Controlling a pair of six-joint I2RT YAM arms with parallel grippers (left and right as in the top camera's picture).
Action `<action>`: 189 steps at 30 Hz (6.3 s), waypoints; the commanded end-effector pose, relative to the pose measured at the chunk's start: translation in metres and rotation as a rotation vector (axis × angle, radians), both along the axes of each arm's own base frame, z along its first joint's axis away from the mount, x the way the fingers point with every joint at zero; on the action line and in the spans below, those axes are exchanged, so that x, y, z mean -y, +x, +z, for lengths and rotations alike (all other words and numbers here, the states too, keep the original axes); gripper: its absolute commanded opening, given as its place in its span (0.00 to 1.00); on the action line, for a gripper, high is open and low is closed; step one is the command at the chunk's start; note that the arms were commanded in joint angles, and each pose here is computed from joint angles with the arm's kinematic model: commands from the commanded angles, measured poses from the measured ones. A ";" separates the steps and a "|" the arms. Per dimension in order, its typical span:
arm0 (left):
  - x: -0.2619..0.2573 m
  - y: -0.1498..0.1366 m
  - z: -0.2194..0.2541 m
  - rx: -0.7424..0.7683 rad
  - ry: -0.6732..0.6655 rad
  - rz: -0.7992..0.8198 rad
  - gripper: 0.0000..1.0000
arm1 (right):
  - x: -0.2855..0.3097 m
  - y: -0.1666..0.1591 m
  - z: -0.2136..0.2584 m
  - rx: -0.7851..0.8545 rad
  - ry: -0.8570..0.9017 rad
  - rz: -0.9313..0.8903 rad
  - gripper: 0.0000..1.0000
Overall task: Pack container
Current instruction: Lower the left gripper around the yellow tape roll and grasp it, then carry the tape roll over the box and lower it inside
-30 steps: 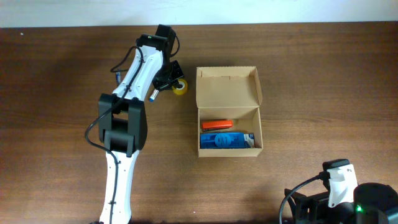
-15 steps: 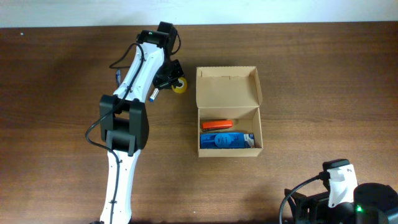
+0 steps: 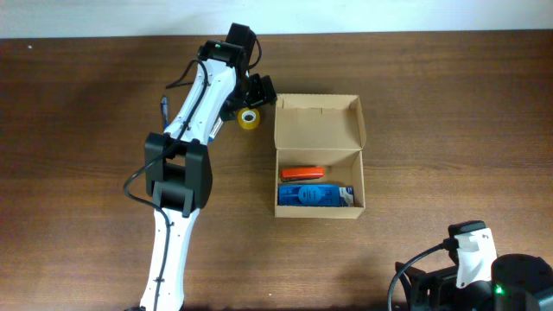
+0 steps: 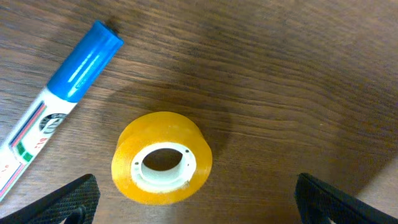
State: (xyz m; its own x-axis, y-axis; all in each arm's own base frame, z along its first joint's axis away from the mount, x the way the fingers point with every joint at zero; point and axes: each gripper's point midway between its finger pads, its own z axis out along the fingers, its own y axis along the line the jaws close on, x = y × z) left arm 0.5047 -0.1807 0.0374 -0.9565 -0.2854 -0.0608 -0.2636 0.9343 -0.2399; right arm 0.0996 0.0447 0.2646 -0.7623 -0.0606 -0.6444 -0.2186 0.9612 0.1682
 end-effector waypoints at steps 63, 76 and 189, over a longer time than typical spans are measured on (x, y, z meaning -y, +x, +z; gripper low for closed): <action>-0.010 0.010 -0.025 -0.021 0.088 0.143 0.76 | 0.002 0.000 0.004 0.021 -0.007 0.000 0.99; -0.002 0.019 -0.019 0.040 0.095 0.067 0.76 | 0.002 0.000 0.004 0.021 -0.007 0.000 0.99; -0.021 -0.085 0.196 0.249 0.458 -0.032 0.17 | 0.002 0.000 0.004 0.021 -0.007 0.000 0.99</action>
